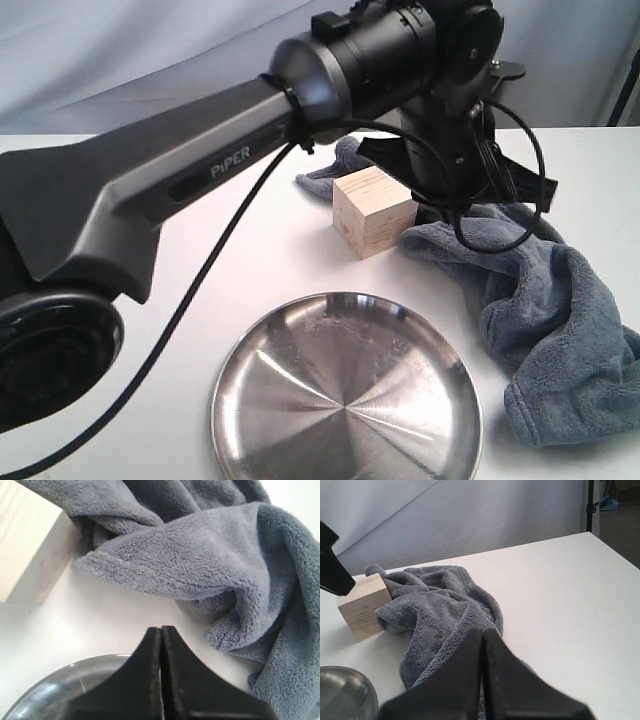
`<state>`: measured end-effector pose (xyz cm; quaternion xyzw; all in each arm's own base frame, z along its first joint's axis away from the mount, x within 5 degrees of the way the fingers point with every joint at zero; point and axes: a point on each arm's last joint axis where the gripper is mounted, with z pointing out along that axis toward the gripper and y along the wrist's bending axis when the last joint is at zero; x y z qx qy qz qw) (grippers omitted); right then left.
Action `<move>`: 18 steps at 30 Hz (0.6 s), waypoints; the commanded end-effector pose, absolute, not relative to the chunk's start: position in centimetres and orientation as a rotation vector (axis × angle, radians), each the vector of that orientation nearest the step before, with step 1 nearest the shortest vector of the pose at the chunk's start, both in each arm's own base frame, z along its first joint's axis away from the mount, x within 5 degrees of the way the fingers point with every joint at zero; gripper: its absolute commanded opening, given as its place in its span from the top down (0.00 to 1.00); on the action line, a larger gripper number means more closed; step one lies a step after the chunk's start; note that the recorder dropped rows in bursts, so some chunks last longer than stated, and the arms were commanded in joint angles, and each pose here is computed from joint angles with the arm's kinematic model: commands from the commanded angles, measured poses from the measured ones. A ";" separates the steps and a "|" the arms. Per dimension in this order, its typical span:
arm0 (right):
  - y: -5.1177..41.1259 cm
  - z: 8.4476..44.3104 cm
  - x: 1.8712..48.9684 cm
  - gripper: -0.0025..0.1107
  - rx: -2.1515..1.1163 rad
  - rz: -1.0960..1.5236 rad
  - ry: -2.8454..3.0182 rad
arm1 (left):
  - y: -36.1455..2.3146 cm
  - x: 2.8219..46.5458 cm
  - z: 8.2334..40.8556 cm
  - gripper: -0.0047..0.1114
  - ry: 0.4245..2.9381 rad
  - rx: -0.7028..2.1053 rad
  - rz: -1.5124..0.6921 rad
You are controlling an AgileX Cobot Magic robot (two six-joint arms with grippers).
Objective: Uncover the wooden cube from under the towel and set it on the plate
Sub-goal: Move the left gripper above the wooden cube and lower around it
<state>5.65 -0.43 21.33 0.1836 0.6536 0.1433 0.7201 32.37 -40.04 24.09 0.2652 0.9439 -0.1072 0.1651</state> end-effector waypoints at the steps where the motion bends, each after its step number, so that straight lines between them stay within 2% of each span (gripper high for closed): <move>1: -0.4 21.2 5.6 0.95 0.411 0.327 1.451 | -39.1 32.6 26.7 0.96 2.650 0.731 -0.360; 18: -0.4 21.2 5.6 0.95 0.411 0.327 1.451 | -35.5 36.1 27.5 0.96 2.644 0.643 -0.332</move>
